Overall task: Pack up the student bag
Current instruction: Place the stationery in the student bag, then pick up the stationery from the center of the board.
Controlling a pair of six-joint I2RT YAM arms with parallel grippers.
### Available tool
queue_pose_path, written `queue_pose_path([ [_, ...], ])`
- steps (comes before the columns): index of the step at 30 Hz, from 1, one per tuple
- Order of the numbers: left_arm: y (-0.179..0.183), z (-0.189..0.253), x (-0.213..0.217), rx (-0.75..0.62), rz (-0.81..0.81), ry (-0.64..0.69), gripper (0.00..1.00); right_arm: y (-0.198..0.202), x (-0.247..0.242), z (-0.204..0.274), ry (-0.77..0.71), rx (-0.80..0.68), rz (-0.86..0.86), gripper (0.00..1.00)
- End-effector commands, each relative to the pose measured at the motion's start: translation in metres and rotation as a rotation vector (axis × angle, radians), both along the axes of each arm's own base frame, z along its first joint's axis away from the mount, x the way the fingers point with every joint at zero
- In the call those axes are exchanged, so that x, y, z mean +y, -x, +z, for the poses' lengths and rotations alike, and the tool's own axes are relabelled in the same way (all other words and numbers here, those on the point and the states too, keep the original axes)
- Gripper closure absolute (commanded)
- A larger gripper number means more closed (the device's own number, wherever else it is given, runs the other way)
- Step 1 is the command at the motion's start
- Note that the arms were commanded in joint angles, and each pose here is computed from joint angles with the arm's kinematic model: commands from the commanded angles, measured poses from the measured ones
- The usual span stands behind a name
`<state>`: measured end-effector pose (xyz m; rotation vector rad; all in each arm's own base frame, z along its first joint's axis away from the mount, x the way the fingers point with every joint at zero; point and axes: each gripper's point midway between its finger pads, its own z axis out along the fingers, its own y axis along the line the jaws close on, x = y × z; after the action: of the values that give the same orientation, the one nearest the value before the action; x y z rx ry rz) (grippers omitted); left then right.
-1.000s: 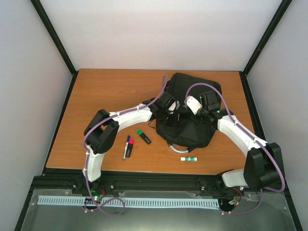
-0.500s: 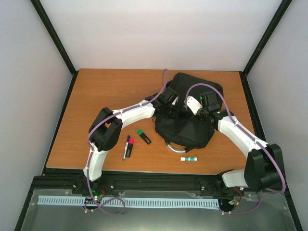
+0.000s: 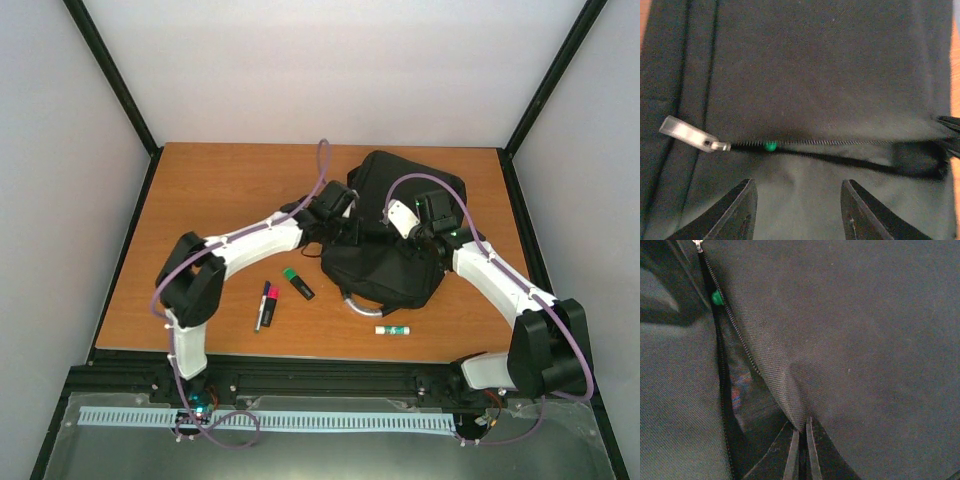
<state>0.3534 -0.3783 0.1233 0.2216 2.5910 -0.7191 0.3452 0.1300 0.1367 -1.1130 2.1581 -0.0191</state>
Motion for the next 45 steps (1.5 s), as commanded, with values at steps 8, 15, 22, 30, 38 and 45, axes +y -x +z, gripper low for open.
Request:
queue_pose_path([
  [8,0.052,0.028,0.025,-0.119,-0.196,-0.011,0.50,0.005,0.006,0.003,-0.017,-0.008,0.019,0.97],
  [15,0.125,0.035,-0.011,-0.297,-0.551,0.003,0.40,0.007,0.008,-0.001,-0.019,0.004,0.034,0.97],
  [22,0.186,0.012,-0.052,-0.424,-0.823,-0.021,0.31,0.009,0.011,-0.005,-0.033,0.028,0.042,0.97],
  [30,0.209,-0.016,-0.066,-0.458,-0.949,-0.074,0.39,0.013,0.016,-0.009,-0.060,0.062,0.053,0.97],
  [38,0.194,-0.044,-0.065,-0.460,-0.976,-0.242,0.41,0.015,0.021,-0.004,-0.083,0.066,0.074,0.97],
  [45,0.198,-0.060,-0.075,-0.445,-1.015,-0.218,0.42,0.014,0.018,-0.006,-0.066,0.074,0.064,0.97],
])
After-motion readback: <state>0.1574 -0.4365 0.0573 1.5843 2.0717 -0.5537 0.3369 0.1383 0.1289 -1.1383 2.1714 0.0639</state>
